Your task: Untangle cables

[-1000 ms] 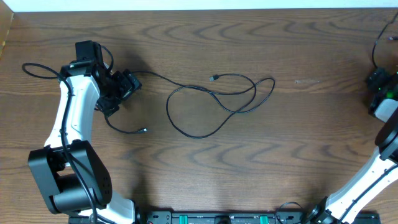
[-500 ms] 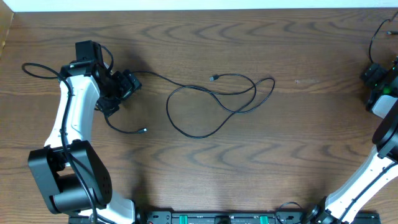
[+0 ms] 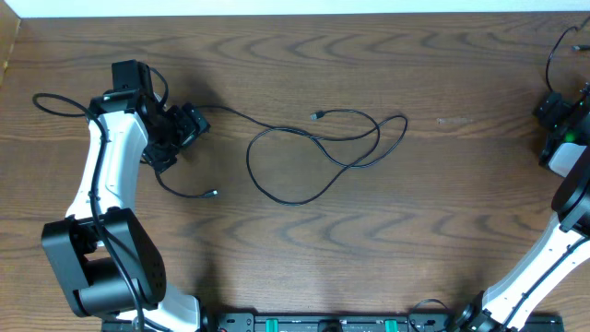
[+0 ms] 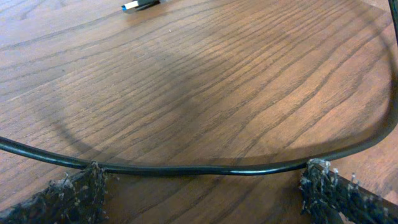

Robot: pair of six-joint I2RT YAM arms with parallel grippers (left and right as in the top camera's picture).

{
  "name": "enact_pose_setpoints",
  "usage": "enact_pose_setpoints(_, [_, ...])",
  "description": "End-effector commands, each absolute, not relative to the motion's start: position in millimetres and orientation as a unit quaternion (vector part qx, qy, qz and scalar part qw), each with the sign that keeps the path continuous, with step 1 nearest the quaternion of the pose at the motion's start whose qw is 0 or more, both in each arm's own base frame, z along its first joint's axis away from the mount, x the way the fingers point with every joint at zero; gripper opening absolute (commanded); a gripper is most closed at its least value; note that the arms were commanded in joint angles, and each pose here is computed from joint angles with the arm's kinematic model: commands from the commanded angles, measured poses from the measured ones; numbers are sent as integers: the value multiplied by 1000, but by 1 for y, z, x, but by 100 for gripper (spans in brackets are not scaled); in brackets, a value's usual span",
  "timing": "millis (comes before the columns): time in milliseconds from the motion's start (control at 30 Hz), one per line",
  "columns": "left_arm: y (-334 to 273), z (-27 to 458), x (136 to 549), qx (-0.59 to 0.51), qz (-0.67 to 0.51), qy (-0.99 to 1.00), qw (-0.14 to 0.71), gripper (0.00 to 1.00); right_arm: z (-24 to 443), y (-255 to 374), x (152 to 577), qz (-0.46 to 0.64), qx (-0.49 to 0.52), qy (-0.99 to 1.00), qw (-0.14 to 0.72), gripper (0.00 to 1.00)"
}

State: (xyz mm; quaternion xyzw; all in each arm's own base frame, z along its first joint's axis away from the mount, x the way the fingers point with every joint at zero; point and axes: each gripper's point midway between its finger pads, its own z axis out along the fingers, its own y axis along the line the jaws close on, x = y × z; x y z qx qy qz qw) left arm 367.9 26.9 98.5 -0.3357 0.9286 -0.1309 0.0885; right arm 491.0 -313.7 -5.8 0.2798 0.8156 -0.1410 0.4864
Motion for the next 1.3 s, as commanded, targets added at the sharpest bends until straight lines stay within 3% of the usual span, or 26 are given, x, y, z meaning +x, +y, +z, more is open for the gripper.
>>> enact_pose_setpoints(0, [27,96,366,-337,-127,929,84,94,-108,-264,460,-67,268,879,388,99])
enact_pose_setpoints(300, [27,96,366,-337,-127,929,84,94,-88,-259,469,-54,240,882,403,99])
enact_pose_setpoints(500, [27,96,366,-337,-127,929,84,94,-12,-249,469,-45,204,894,396,99])
enact_pose_setpoints(833, [27,96,366,-337,-127,929,84,94,116,-225,406,-78,180,916,350,99])
enact_pose_setpoints(1133, [27,96,366,-337,-127,929,84,94,144,-254,308,-235,317,890,227,99])
enact_pose_setpoints(1267, [27,96,366,-337,-127,929,84,94,140,-249,281,-239,363,881,186,99])
